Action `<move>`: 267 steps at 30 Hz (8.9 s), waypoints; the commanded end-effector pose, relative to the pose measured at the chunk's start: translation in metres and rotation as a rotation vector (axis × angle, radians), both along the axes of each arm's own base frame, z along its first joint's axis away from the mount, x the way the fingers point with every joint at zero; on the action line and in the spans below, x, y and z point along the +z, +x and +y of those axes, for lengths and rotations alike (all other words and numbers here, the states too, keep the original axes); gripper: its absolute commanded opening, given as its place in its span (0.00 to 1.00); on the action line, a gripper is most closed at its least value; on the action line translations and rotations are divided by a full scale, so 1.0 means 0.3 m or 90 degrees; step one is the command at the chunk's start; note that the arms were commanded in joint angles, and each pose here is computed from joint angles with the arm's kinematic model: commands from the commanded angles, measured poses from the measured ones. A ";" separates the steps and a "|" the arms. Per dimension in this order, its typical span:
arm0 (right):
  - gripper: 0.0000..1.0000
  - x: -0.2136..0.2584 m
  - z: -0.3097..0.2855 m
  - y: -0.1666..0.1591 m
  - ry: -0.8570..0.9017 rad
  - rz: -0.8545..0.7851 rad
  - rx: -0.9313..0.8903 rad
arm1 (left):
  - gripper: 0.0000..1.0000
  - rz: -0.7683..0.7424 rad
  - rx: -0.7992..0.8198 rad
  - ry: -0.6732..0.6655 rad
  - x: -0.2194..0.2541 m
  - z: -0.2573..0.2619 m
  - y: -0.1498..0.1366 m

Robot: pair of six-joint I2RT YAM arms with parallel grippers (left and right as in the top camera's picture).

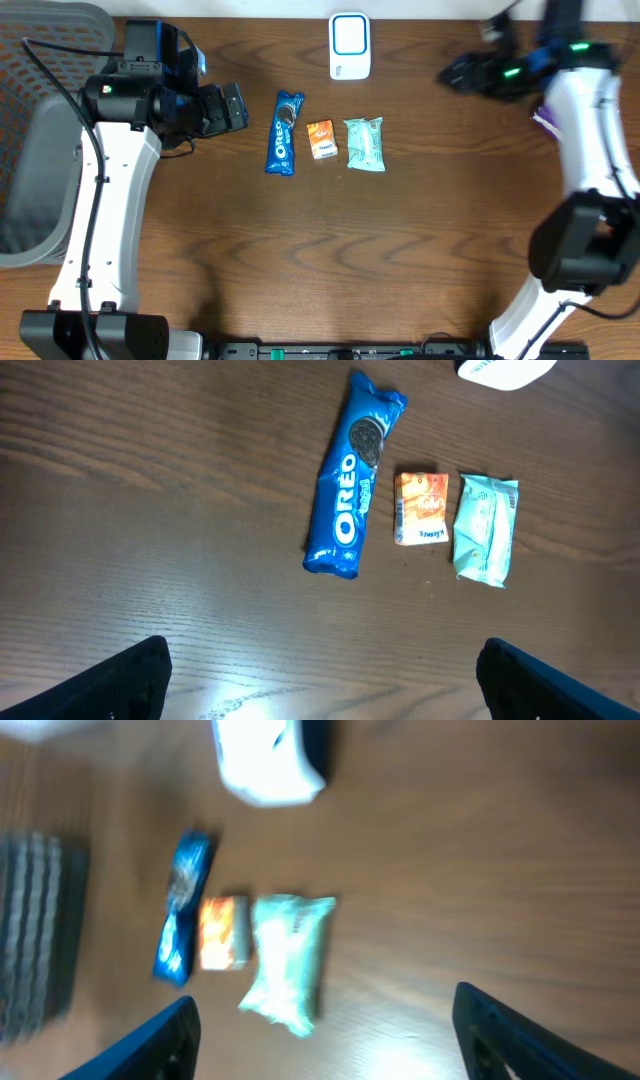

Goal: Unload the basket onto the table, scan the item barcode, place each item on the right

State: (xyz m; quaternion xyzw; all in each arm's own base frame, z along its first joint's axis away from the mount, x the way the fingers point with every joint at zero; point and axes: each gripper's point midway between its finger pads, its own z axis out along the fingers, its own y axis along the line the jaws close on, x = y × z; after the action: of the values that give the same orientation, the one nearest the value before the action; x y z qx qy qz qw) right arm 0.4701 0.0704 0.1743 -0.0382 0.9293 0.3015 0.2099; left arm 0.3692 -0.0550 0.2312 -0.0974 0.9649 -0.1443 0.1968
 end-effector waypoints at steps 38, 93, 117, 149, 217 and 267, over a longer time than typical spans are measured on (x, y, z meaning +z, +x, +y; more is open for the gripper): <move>0.01 -0.582 0.345 -0.194 -0.001 0.066 -0.046 | 0.98 0.001 -0.003 0.009 -0.006 0.008 0.001; 0.51 -0.278 0.187 -0.129 -0.783 -0.176 -0.113 | 0.98 0.001 -0.003 0.009 -0.007 0.008 0.001; 0.68 -0.511 -0.115 -0.117 -0.633 0.038 -0.101 | 0.98 0.001 -0.003 0.009 -0.007 0.008 0.001; 0.01 -0.392 0.222 -0.097 -0.194 0.163 0.036 | 0.98 0.001 -0.003 0.009 -0.006 0.008 0.001; 0.01 -0.315 0.377 -0.047 0.070 0.170 0.011 | 0.98 0.001 -0.003 0.009 -0.007 0.008 0.001; 0.01 -0.421 -0.181 -0.198 -0.081 0.283 -0.156 | 0.98 0.001 -0.003 0.009 -0.007 0.008 0.001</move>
State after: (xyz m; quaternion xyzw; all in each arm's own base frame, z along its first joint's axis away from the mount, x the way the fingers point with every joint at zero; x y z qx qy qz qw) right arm 0.4062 -0.0092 0.0350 0.1640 0.9740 0.1551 0.0208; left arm 0.3692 -0.0550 0.2312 -0.0974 0.9649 -0.1443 0.1968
